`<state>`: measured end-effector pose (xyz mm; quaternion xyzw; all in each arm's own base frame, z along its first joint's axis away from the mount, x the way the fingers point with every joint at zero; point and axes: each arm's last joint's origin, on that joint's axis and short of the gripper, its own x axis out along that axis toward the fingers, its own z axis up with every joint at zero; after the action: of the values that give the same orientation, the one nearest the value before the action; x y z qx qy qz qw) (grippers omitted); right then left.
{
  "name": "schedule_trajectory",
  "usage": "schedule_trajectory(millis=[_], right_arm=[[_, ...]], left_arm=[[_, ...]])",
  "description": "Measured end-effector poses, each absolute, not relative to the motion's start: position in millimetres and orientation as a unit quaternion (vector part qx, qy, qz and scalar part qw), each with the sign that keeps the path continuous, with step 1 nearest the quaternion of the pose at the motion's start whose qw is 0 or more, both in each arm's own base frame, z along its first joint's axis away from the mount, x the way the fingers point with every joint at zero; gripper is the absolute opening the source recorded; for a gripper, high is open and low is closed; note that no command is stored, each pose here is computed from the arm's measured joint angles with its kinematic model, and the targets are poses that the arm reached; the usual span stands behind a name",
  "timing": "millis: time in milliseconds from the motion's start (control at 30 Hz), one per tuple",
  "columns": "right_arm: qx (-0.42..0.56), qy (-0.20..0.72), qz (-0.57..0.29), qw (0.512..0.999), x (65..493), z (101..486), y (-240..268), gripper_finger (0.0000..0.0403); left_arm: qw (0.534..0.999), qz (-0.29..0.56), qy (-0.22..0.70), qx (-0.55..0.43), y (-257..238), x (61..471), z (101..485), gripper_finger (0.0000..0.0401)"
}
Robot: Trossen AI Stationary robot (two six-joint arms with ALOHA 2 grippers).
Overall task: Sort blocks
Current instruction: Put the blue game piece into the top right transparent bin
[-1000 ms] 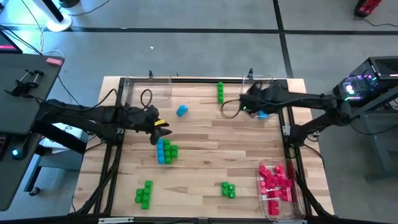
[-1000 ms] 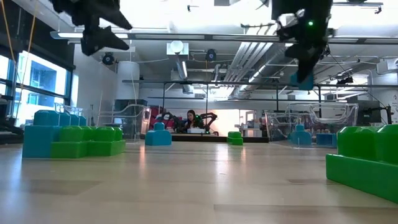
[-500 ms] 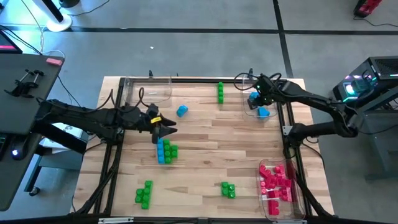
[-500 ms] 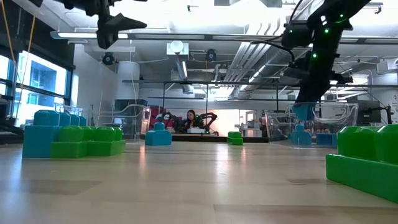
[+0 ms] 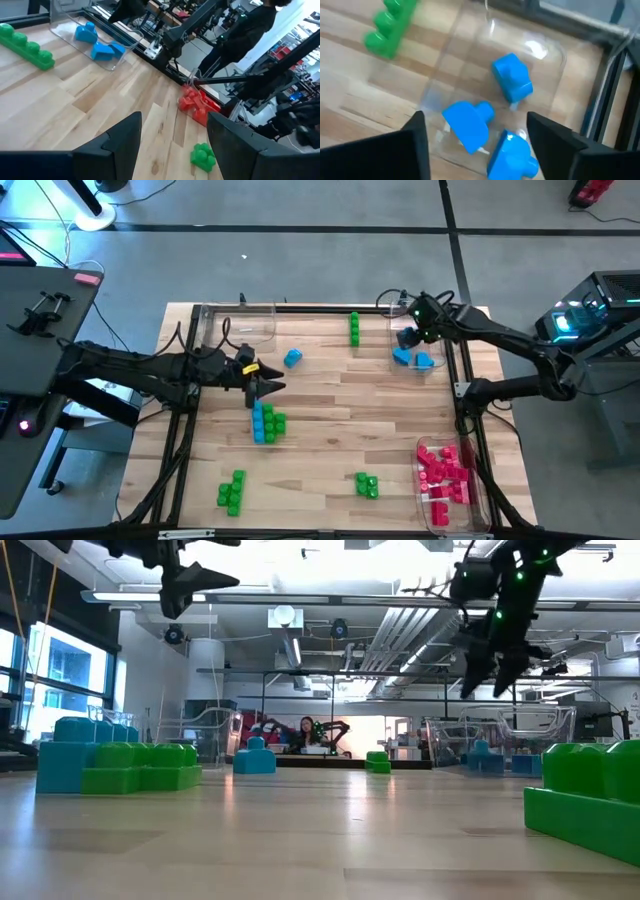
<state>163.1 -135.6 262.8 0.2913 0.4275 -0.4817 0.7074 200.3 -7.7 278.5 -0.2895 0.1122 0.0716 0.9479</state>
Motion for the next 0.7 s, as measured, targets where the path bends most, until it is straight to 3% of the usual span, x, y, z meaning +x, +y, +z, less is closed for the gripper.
schedule_trajectory(millis=[167,300,500,700], right_arm=[[0.276,0.377,-0.472,0.748,171,300,-141,0.0237],[0.298,0.314,-0.442,0.785,179,326,-143,0.0238],[0.32,0.279,-0.414,0.805,192,330,-135,0.0238],[0.338,0.31,-0.397,0.795,199,310,-119,0.0238]], left_arm=[[0.952,0.095,0.129,-0.262,1,204,283,0.0211],[0.939,0.144,0.219,-0.225,15,219,294,0.0211],[0.841,0.289,0.412,-0.199,53,255,269,0.0211],[0.785,0.313,0.511,-0.159,85,297,231,0.0211]])
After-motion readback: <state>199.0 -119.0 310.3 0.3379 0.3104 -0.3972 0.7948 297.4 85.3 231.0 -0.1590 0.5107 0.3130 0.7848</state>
